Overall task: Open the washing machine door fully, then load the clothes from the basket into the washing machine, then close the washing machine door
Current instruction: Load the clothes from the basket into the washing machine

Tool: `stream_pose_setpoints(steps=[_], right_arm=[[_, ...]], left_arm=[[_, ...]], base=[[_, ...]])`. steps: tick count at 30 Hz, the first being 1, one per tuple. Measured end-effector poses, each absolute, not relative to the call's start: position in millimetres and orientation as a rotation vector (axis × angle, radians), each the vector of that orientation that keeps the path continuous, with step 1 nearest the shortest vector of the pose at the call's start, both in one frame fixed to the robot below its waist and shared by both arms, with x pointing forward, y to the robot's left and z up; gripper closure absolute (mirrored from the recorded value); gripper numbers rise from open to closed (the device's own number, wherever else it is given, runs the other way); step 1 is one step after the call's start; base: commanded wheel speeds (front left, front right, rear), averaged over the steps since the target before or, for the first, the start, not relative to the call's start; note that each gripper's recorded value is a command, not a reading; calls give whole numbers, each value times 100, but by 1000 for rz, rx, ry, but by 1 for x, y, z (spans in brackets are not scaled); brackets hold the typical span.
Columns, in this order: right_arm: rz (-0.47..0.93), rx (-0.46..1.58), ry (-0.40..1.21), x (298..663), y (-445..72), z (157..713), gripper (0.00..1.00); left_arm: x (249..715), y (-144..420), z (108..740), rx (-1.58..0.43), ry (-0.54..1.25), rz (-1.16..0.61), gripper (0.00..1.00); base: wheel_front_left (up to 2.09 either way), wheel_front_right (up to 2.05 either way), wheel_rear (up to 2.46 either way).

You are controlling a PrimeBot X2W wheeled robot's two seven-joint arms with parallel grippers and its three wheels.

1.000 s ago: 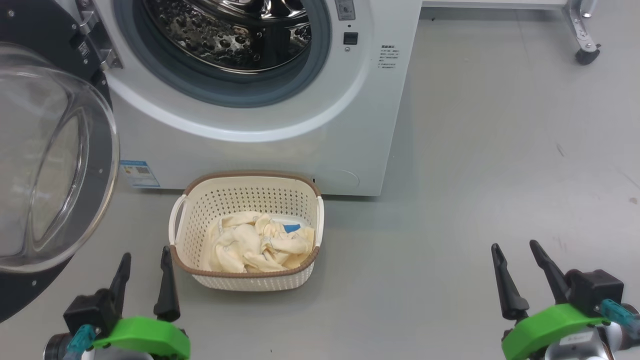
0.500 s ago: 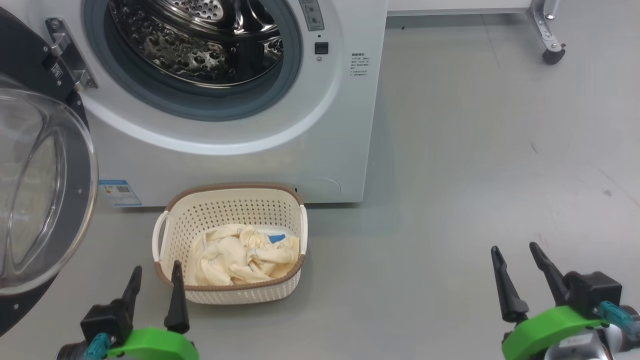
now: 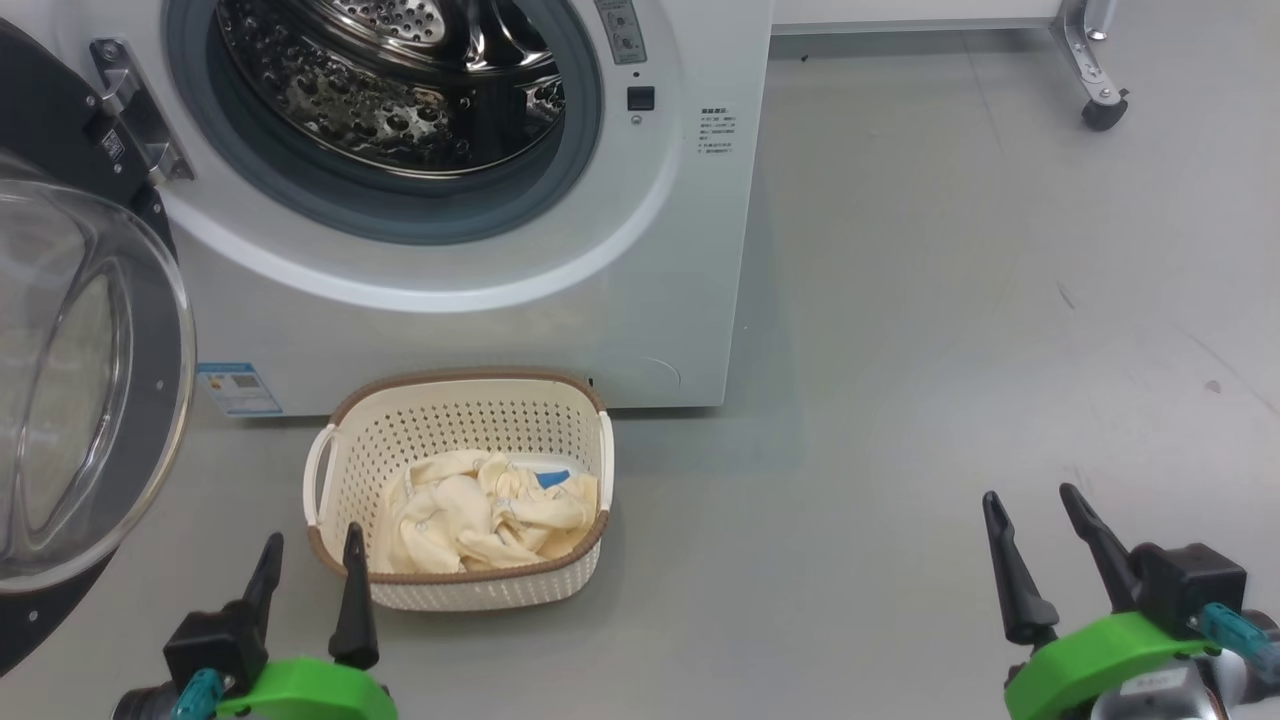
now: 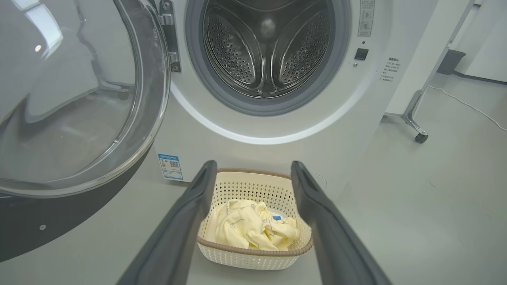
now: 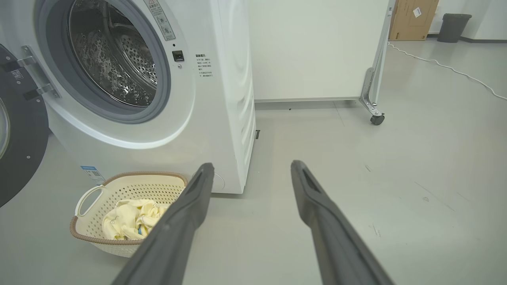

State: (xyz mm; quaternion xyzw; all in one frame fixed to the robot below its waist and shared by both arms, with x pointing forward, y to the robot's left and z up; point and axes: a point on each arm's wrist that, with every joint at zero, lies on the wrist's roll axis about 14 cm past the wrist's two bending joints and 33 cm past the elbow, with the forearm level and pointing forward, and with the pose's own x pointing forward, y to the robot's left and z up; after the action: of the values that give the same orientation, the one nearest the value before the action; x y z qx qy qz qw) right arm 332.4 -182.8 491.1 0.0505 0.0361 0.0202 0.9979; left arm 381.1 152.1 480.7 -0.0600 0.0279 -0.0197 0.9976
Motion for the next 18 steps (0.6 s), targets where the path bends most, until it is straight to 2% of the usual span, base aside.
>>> stream_pose_setpoints(steps=[18], right_arm=[[36, 102, 80, 333, -184, 489, 0]], left_arm=[[384, 152, 481, -108, 52, -42, 0]], base=[[8, -8, 0]])
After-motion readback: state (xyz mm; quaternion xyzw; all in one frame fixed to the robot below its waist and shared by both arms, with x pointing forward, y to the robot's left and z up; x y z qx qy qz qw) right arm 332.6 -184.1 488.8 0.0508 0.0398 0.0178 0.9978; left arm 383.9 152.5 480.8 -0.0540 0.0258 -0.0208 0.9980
